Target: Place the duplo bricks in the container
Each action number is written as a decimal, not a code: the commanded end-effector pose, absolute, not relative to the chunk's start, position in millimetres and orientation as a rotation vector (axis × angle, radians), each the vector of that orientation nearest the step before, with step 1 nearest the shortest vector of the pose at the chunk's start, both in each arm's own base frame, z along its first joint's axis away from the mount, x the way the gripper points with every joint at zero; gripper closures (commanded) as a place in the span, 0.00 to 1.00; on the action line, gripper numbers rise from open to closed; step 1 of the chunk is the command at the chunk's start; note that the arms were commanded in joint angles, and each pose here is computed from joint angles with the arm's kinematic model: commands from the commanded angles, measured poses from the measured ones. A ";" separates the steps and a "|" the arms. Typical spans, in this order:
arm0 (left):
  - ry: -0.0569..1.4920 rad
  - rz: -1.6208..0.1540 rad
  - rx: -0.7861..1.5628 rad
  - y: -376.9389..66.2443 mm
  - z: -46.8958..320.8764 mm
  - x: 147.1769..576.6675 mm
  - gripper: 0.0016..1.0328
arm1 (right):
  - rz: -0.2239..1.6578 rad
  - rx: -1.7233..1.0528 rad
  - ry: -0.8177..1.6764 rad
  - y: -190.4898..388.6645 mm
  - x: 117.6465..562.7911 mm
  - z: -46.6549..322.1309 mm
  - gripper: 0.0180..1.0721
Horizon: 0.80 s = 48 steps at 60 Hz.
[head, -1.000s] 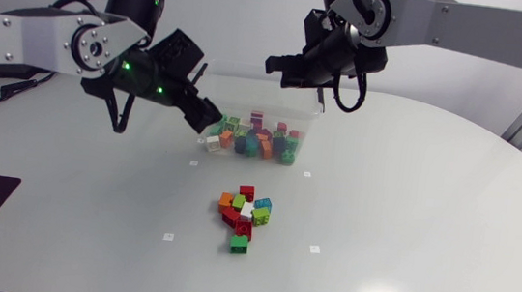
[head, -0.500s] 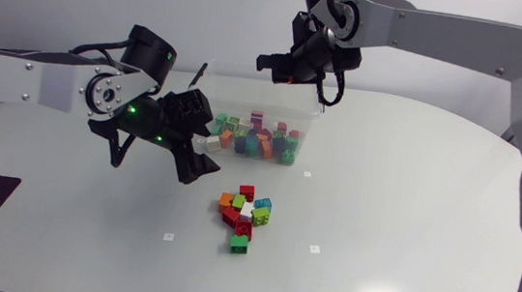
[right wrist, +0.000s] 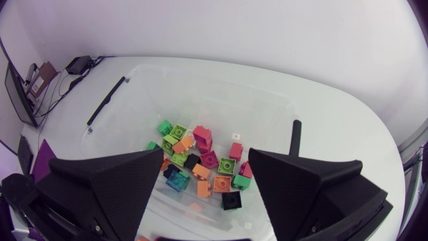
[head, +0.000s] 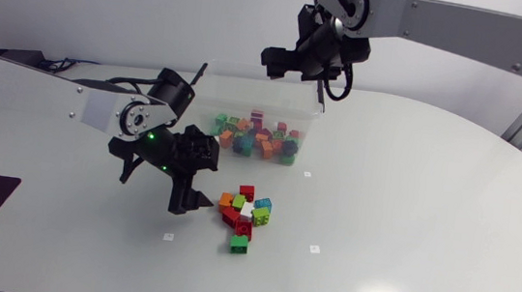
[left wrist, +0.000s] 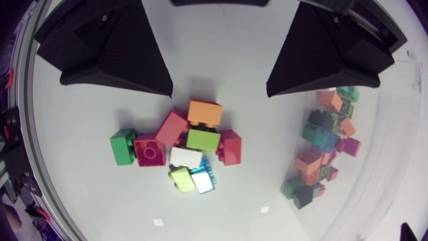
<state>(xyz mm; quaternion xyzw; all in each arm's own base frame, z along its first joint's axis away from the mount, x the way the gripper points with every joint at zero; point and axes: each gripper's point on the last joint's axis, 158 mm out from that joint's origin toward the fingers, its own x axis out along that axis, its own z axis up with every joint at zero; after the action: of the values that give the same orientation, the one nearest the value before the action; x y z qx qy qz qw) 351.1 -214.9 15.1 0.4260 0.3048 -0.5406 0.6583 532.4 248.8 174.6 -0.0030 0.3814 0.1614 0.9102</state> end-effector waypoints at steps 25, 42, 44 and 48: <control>0.726 -1.361 1.012 -226.8 -13.7 352.8 0.07 | 0.378 -0.013 0.755 215.8 448.7 179.0 0.09; 0.714 -1.384 0.998 -238.5 -16.7 356.2 0.11 | 0.409 -0.047 0.817 212.0 396.4 136.2 0.09; 0.717 -1.387 0.998 -238.8 -17.4 355.4 0.11 | 0.409 -0.052 0.827 211.3 392.8 131.0 0.09; 0.722 -1.393 0.997 -240.1 -19.3 353.4 0.11 | 0.414 -0.060 0.847 211.2 384.0 120.1 0.09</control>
<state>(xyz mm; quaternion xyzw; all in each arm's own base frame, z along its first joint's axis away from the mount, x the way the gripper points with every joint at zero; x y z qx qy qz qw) 355.0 -235.2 -12.3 0.4265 0.3131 -0.5883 0.6115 396.1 212.1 130.1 -0.0171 0.4034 0.1928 0.8943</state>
